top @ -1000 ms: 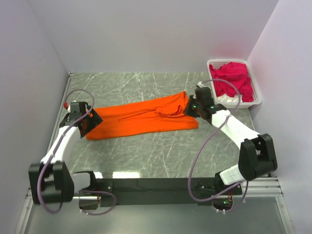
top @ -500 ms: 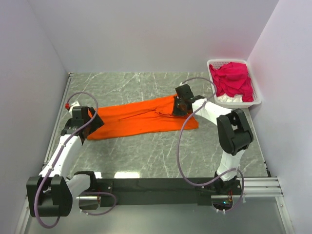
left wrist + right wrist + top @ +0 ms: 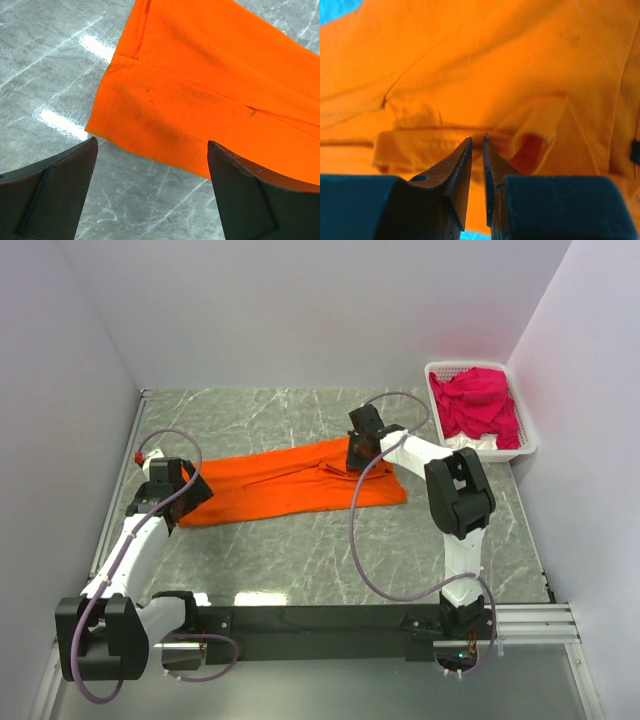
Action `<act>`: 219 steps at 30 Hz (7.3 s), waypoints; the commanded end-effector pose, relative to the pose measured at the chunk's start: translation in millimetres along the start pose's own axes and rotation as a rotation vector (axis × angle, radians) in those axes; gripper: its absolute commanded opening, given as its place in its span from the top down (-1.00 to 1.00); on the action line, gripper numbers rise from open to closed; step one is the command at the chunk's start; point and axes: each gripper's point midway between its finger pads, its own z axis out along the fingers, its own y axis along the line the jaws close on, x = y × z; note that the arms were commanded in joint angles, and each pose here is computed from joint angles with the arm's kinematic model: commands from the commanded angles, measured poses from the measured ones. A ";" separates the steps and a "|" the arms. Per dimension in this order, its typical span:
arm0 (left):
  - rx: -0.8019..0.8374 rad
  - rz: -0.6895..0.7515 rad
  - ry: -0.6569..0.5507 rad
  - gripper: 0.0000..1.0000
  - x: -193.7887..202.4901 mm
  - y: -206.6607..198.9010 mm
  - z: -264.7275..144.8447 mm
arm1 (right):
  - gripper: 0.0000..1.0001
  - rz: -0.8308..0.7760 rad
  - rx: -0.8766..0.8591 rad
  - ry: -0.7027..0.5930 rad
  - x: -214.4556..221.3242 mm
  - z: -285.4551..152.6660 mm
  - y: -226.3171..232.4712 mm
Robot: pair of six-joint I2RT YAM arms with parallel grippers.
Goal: Fold and stack the t-shirts
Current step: Fold the tshirt
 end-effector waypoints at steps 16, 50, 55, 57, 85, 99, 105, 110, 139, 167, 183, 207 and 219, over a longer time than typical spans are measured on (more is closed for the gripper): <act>0.043 0.041 -0.028 -0.93 -6.3 -14.2 -2.4 | 0.18 0.023 0.157 -0.174 -68.3 -49.5 -35.3; 0.033 0.078 0.000 -0.93 4.2 -17.7 -0.5 | 0.89 0.359 0.058 -0.117 -73.5 -20.6 -52.1; 0.032 0.080 0.010 -0.93 7.1 -17.2 0.5 | 0.88 0.395 0.061 -0.101 -81.9 -14.9 -54.2; 0.034 0.079 0.009 -0.93 6.7 -17.9 0.6 | 0.85 0.414 0.047 -0.093 -81.5 -10.1 -51.9; 0.037 0.079 0.008 -0.93 6.7 -19.2 -0.2 | 0.52 -0.160 -0.057 -0.064 9.4 -30.1 17.9; 0.034 0.082 0.010 -0.93 7.4 -19.0 -0.4 | 0.81 -0.188 -0.014 -0.062 -2.4 1.8 20.9; 0.032 0.083 0.010 -0.93 7.6 -18.6 -0.4 | 0.82 -0.189 -0.010 -0.069 -12.6 5.1 26.2; 0.033 0.081 0.009 -0.93 7.3 -18.9 -0.3 | 0.80 -0.188 -0.018 -0.099 -30.0 7.2 37.2; -0.172 -0.148 0.238 -0.33 25.0 17.0 63.4 | 0.46 0.342 -0.058 -0.056 34.6 -45.2 -89.9; 0.050 -0.121 -0.094 -0.93 -22.6 13.4 -24.6 | 0.14 0.227 0.061 -0.007 62.4 -59.4 -33.1; 0.078 -0.112 -0.069 -0.92 -16.9 7.4 -17.7 | 0.13 0.157 0.268 0.158 7.6 -14.1 -97.9; 0.015 0.060 0.219 -0.22 30.9 -49.7 39.8 | 0.15 0.014 -0.082 -0.112 -47.8 -53.5 8.1; -0.062 0.083 0.283 0.07 64.2 -52.6 45.6 | 0.16 -0.002 -0.011 -0.061 -29.8 -25.2 -9.5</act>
